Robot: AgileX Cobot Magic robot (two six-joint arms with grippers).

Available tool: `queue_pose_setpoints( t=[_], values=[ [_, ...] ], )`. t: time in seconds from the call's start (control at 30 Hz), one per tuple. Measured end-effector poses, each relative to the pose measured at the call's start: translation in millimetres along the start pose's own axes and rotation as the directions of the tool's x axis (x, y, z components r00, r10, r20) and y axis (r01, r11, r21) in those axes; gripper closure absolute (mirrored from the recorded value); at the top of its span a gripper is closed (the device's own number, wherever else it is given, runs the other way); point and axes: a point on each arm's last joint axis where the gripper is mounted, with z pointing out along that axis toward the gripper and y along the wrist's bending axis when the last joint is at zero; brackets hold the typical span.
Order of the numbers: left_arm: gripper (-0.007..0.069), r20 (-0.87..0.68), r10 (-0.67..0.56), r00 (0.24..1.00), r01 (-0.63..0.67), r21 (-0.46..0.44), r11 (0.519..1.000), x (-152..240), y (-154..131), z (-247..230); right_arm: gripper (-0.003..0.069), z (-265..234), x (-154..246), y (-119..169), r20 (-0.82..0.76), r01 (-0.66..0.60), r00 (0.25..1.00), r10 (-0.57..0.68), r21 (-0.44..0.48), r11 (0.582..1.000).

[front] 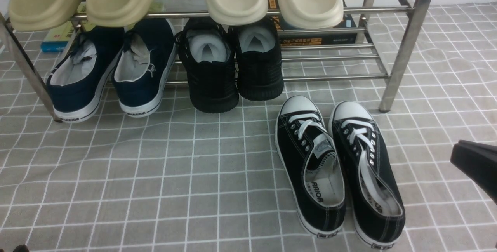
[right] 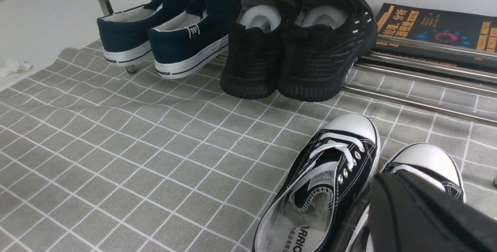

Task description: Take the shoes off the shelf with your hand from the grey coffee tablecloth.

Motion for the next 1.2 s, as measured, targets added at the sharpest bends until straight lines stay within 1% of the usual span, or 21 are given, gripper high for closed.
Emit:
queue_pose_setpoints(
  t=[0.17, 0.23, 0.33, 0.4, 0.43, 0.47, 0.5, 0.53, 0.63, 0.77, 0.8, 0.83, 1.0, 1.2],
  values=[
    [0.0386, 0.0, 0.0, 1.0, 0.0, 0.0, 1.0, 0, 0, 0, 0.0659, 0, 4, 0, -0.006, -0.006, 1.0, 0.006, -0.001, 1.0],
    [0.0386, 0.0, 0.0, 1.0, 0.0, 0.0, 1.0, 0, 0, 0, 0.0659, -4, 13, -2, -0.008, 0.008, 1.0, -0.008, 0.001, 1.0],
    [0.0386, 0.0, 0.0, 1.0, 0.0, 0.0, 1.0, 0, 0, 0, 0.0659, -13, 28, -10, -0.001, 0.05, 0.999, -0.05, 0.047, 0.998],
    [0.0386, 0.0, 0.0, 1.0, 0.0, 0.0, 1.0, 0, 0, 0, 0.0657, -20, 41, -18, 0.01, 0.054, 0.998, -0.055, 0.109, 0.993],
    [0.0386, 0.0, 0.0, 1.0, 0.0, 0.0, 1.0, 0, 0, 0, 0.0656, -22, 44, -19, 0.019, 0.047, 0.999, -0.05, 0.123, 0.991],
    [0.0386, 0.0, 0.0, 1.0, 0.0, 0.0, 1.0, 0, 0, 0, 0.0655, -28, 57, -26, 0.024, 0.042, 0.999, -0.048, 0.194, 0.98],
    [0.0386, 0.0, 0.0, 1.0, 0.0, 0.0, 1.0, 0, 0, 0, 0.0655, -31, 65, -30, 0.031, 0.033, 0.999, -0.041, 0.234, 0.972],
    [0.0386, 0.0, 0.0, 1.0, 0.0, 0.0, 1.0, 0, 0, 0, 0.0655, -31, 67, -30, 0.031, 0.031, 0.999, -0.039, 0.234, 0.972],
    [0.0386, 0.0, 0.0, 1.0, 0.0, 0.0, 1.0, 0, 0, 0, 0.0649, -38, 91, -40, 0.046, 0.006, 0.999, -0.024, 0.356, 0.934],
    [0.0386, 0.0, 0.0, 1.0, 0.0, 0.0, 1.0, 0, 0, 0, 0.0645, -44, 117, -48, 0.031, -0.008, 0.999, -0.007, 0.461, 0.887],
    [0.0386, 0.0, 0.0, 1.0, 0.0, 0.0, 1.0, 0, 0, 0, 0.0645, -44, 117, -48, 0.03, -0.008, 1.0, -0.006, 0.465, 0.885],
    [0.0386, 0.0, 0.0, 1.0, 0.0, 0.0, 1.0, 0, 0, 0, 0.0643, -47, 121, -49, 0.016, -0.008, 1.0, 0.0, 0.496, 0.869],
    [0.0386, 0.0, 0.0, 1.0, 0.0, 0.0, 1.0, 0, 0, 0, 0.0637, -52, 128, -49, -0.025, -0.018, 0.999, 0.037, 0.542, 0.84],
    [0.0386, 0.0, 0.0, 1.0, 0.0, 0.0, 1.0, 0, 0, 0, 0.063, -53, 129, -49, -0.039, -0.022, 0.998, 0.052, 0.552, 0.833]
  ],
)
